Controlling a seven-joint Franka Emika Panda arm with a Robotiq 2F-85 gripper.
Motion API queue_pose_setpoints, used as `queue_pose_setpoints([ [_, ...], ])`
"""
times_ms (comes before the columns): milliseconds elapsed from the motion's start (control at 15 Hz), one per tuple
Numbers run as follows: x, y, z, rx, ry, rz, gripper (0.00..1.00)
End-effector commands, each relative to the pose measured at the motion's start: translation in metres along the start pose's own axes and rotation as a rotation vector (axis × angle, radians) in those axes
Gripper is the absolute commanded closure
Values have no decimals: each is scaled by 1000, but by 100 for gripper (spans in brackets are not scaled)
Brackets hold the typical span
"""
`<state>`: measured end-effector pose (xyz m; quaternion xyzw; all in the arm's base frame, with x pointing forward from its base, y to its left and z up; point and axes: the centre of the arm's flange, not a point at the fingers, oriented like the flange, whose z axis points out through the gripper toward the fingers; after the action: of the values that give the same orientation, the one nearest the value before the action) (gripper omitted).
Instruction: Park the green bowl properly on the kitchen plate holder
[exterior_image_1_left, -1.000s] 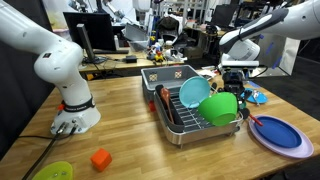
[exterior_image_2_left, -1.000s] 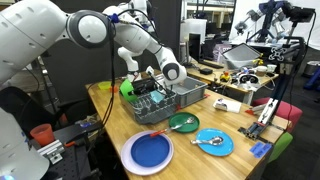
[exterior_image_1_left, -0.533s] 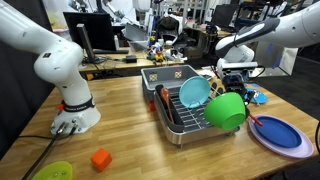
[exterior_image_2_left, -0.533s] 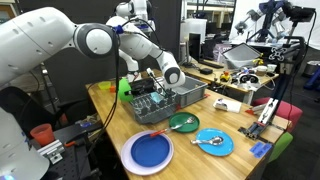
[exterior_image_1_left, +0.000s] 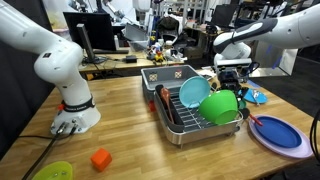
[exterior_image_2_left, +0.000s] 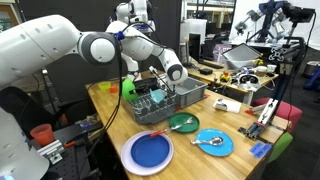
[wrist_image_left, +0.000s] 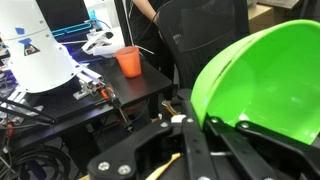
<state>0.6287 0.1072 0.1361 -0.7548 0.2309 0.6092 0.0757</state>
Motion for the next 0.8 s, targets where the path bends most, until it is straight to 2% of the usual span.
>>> queue_pose_setpoints([
  [0,7,-12,-20,-31,-5,36,99],
  [333,19,-13,-20,-82,-19,104,99],
  [733,15,-20,-37,-98,24,151,99],
])
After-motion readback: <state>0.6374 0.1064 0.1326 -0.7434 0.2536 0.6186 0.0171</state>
